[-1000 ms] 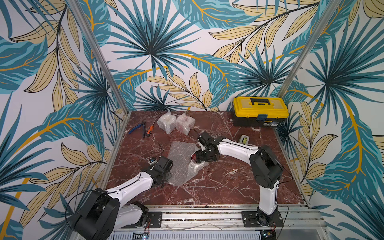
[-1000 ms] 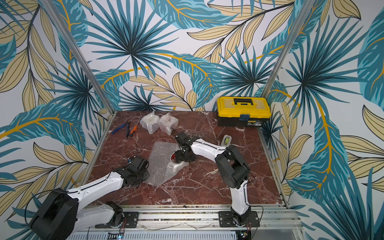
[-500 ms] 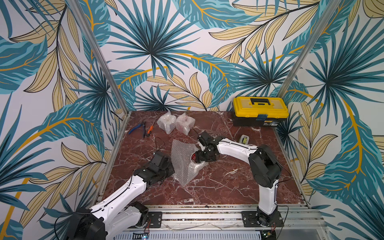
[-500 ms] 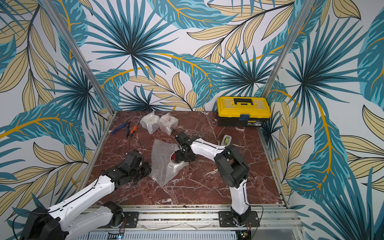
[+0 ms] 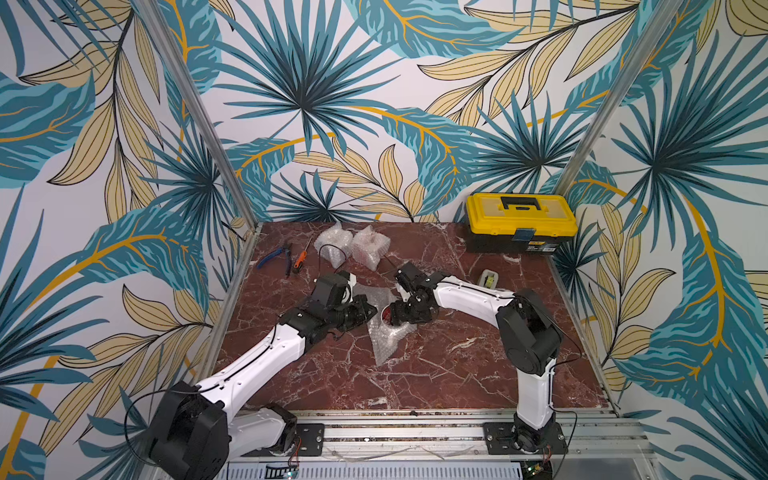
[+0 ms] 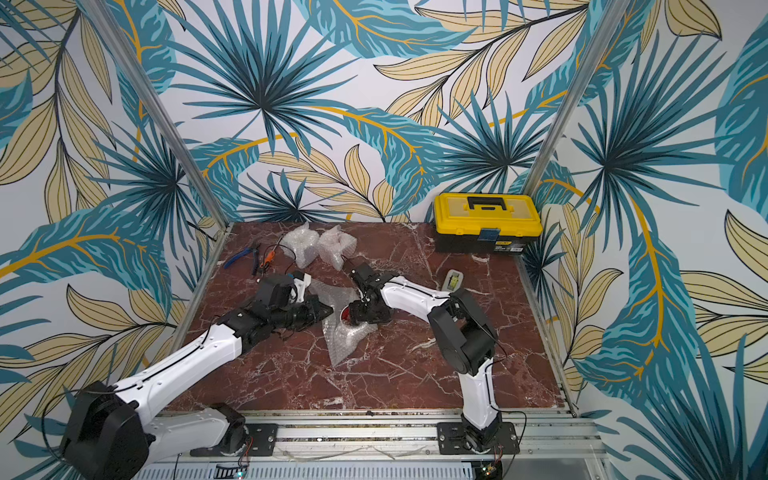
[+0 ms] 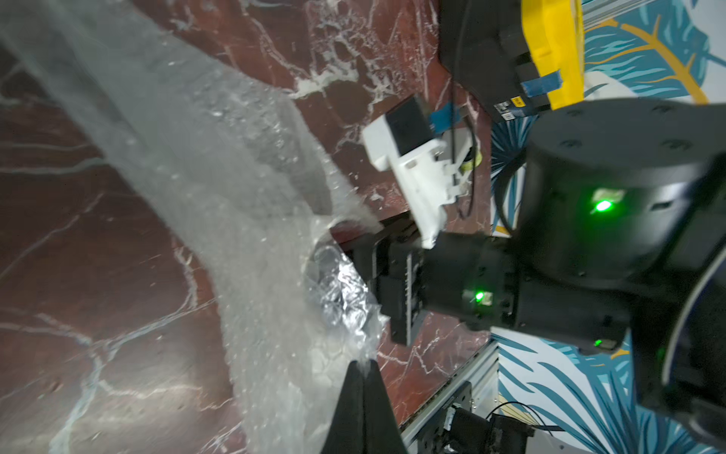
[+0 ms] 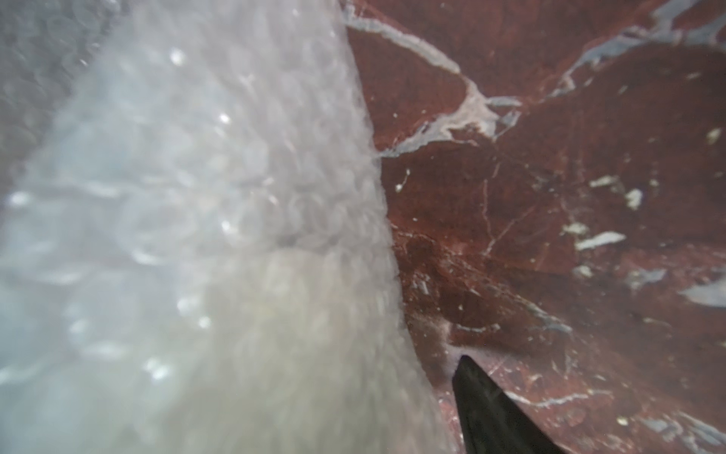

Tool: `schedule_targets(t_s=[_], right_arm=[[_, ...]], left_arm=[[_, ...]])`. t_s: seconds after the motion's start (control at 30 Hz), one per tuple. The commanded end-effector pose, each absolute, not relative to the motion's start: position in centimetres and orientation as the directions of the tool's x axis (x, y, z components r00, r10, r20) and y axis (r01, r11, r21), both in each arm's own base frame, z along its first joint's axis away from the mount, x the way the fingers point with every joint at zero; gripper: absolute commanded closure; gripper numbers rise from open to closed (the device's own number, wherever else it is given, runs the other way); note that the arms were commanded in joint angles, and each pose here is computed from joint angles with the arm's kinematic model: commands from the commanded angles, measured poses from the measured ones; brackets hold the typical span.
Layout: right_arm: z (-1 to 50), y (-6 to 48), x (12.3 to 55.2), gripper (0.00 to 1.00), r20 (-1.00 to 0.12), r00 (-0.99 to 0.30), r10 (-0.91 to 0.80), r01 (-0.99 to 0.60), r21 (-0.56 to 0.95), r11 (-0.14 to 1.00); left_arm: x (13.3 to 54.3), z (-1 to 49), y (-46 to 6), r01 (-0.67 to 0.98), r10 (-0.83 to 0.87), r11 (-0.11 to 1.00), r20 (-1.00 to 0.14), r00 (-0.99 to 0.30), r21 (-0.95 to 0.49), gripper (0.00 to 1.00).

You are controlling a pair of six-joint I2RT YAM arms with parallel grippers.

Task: Wrap mugs in bubble wrap
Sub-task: Wrap the mug in bubble wrap.

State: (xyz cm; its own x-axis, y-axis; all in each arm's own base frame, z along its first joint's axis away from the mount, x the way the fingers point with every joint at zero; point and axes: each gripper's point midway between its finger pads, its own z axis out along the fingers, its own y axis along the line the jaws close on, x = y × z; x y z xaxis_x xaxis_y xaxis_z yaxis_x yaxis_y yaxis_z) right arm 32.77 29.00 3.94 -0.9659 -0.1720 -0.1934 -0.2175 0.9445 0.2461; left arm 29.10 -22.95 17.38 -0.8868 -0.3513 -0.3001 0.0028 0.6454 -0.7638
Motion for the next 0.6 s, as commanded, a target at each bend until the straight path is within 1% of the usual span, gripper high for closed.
schedule_targets(t_s=[0.0, 0.2, 0.57], right_arm=[[3.4, 29.0, 32.0, 0.23, -0.153, -0.972, -0.18, -0.215, 0.255, 0.943], [6.4, 29.5, 32.7, 0.23, -0.211, -0.965, -0.154, -0.218, 0.325, 0.92], [9.3, 27.7, 33.1, 0.23, -0.274, -0.956, -0.105, -0.196, 0.331, 0.923]], left_arm=[[31.0, 19.8, -24.6, 0.052, -0.357, 0.597, -0.323, -0.877, -0.8, 1.0], [33.0, 18.6, -24.6, -0.014, -0.405, 0.625, -0.309, -0.86, -0.781, 1.0], [35.2, 17.3, -26.3, -0.053, -0.421, 0.622, -0.276, -0.864, -0.781, 1.0]])
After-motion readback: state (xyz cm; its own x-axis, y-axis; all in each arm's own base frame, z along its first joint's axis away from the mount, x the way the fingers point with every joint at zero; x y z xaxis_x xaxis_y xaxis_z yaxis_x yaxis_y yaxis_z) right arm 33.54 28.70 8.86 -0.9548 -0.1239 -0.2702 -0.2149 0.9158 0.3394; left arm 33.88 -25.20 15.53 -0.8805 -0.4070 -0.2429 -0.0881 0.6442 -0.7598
